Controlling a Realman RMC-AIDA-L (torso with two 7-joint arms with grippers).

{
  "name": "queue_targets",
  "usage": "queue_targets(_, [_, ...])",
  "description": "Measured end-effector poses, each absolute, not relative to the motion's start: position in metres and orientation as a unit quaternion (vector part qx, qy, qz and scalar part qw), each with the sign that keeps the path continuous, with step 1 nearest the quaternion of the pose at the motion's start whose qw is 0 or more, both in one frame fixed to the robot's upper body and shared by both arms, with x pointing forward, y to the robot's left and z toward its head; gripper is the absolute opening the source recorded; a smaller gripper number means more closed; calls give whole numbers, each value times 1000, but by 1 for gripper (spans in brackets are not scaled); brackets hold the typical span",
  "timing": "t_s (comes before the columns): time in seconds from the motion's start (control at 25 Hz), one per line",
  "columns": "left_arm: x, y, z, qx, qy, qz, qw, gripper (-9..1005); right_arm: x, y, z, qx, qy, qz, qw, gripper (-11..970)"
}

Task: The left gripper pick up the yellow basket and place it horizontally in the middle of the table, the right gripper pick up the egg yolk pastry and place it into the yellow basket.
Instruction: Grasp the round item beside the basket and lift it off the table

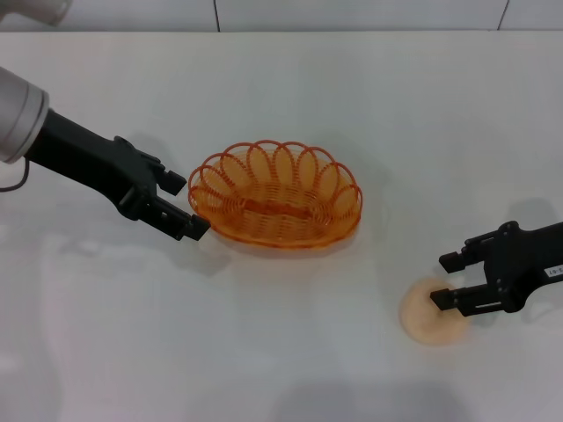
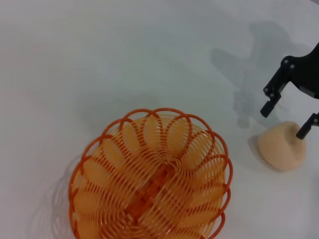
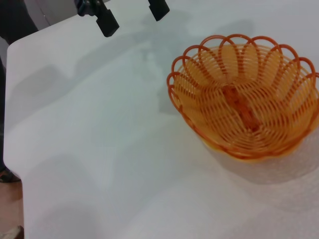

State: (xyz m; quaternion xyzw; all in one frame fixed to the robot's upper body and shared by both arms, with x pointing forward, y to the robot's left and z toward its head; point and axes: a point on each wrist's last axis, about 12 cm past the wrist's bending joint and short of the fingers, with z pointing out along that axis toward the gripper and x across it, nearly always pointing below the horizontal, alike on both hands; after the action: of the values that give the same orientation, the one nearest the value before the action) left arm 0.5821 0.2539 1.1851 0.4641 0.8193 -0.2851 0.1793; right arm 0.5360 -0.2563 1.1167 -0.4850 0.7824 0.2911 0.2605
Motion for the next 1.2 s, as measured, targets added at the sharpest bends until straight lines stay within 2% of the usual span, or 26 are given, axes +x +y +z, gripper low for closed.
queue_targets(0.12, [582,255,1185,462,820,-285,180,887,535,-257,1115,-486,784,289,257,697])
queue_targets(0.2, [582,255,1185,461,820,-285,181,887,535,-257,1114,-488,786,285,251,495])
queue_targets(0.44, [582,255,1185,461,821,-285,182,887,534,-253,1113,-496,789,278,234,311])
queue_targets(0.88, [582,258,1182,456,822,-284,188,887,537,-242,1129,-503,780,277,248,193])
queue_targets(1.08, [580,261,1180,454,824,-282,187,887,542,-235,1137,-499,773,288,264,40])
queue_targets(1.2, [579,264,1178,454,826,-280,184,887,547,-228,1143,-495,770,293,275,36])
